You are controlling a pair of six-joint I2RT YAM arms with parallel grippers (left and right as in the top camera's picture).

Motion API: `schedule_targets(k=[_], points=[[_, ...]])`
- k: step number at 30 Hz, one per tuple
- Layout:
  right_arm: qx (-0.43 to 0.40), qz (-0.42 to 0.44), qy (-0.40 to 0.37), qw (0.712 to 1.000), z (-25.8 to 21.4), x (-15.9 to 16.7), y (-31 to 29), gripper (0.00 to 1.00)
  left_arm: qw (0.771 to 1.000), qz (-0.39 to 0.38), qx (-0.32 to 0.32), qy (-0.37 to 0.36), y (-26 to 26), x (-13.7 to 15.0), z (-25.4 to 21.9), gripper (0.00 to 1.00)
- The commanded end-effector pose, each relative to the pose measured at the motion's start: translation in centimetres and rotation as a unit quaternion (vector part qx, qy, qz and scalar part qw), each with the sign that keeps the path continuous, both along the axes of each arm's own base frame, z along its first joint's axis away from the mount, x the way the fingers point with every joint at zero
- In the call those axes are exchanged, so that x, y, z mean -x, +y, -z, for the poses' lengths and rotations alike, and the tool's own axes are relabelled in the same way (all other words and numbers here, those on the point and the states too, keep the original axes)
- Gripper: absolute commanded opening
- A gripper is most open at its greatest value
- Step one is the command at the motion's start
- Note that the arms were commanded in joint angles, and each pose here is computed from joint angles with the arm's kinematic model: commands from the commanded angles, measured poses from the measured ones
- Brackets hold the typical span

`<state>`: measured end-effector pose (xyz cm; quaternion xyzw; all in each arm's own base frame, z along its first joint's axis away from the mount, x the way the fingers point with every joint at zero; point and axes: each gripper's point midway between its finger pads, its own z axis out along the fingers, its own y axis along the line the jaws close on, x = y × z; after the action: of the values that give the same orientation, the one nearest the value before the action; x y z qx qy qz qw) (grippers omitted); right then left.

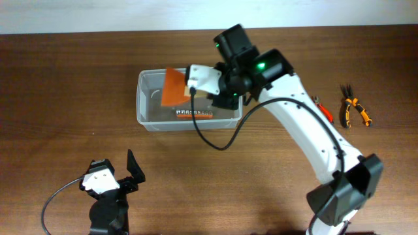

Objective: Pack container
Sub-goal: 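Lift the scraper into the container and open the right gripper, then move the right gripper to the red-handled pliers and grasp them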

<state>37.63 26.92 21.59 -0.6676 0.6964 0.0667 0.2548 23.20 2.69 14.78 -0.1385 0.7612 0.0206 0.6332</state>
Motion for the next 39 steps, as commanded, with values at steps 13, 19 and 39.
schedule_targets(k=[13,19,39], points=[[0.031,-0.001,0.048,0.998,9.3,-3.0,2.5,0.26,1.000,0.001,-0.005,0.001,0.0,0.0,0.1,0.99],[0.018,0.022,0.049,0.998,9.3,-3.6,2.9,0.73,1.000,0.001,-0.005,0.001,0.0,0.0,0.1,0.99],[0.014,0.585,0.048,0.809,-5.5,-4.8,-28.6,0.87,1.000,0.001,-0.005,0.001,0.0,0.0,0.1,0.99]])
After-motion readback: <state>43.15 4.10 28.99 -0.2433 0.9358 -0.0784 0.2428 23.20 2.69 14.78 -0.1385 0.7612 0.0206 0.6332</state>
